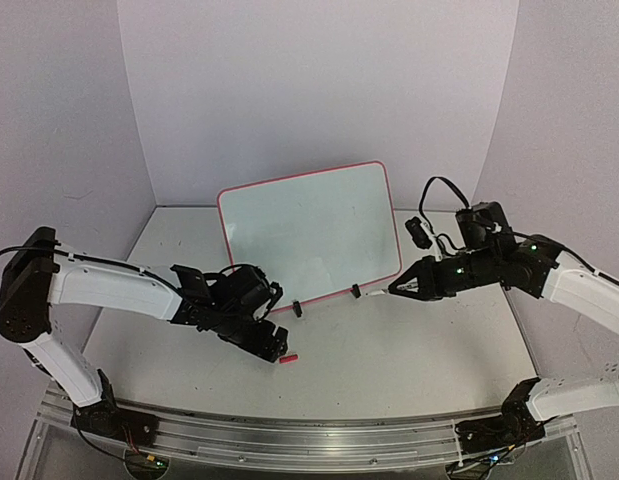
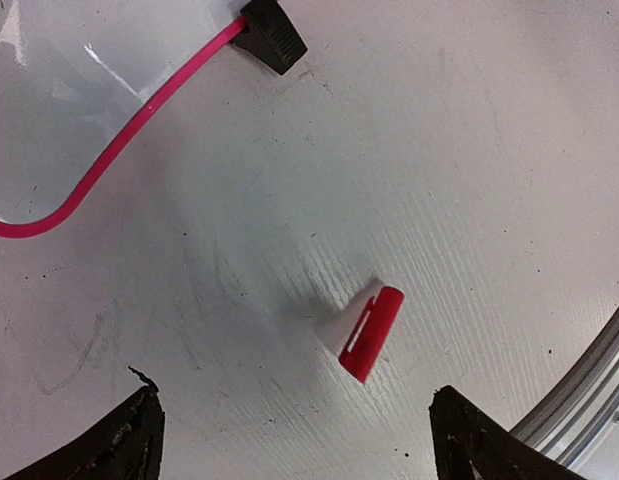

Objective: Write a sentence on the whiteboard
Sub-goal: Place the pen cap at the center of the board, then hold the whiteboard at the center of the board.

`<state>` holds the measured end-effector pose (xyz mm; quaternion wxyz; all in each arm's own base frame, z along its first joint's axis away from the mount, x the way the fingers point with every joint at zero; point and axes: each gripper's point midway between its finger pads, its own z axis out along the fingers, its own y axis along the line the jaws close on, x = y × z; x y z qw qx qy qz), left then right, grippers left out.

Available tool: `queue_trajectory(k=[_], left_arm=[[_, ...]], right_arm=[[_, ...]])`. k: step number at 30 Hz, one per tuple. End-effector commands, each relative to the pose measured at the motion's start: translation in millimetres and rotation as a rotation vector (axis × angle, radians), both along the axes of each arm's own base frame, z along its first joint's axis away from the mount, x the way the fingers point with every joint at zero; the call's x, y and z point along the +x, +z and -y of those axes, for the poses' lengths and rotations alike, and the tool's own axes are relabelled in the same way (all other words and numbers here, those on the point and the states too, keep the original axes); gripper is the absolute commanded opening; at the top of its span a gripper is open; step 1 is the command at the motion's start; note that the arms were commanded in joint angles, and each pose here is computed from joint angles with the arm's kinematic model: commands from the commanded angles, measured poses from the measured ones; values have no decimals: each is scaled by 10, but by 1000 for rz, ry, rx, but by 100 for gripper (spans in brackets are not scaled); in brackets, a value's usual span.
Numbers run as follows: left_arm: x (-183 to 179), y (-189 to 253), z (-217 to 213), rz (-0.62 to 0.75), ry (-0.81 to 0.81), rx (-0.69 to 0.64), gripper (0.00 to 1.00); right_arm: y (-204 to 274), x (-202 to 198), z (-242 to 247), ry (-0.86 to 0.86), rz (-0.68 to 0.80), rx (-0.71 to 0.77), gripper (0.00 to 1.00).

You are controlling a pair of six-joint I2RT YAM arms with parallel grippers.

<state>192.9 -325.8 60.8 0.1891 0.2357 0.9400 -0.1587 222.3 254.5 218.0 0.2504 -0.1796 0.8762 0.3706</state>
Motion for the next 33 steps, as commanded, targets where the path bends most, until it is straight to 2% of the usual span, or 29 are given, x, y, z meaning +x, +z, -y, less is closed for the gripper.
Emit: queue_trajectory(k=[1,7,14,19,25,33], left_arm=[[34,168,18,31,10,-45,92],[79,391,-81,70,43,-84,93],[468,1291,-623,87,134,-303,94],[830,1818,-982,106,99,-398,94],[1337,1990,-1115,129,34,-497,94],[1770,1964,-932,190,-73,-543,89]], right_arm=[[38,65,-19,-10,31,18,0],[48,81,-44,-8,33,27,0],[305,124,-179,22,116,133,0],[446,234,-375,55,161,209,0],[591,342,-679,110,215,260,0],[686,442,-1084,181,258,295,0]])
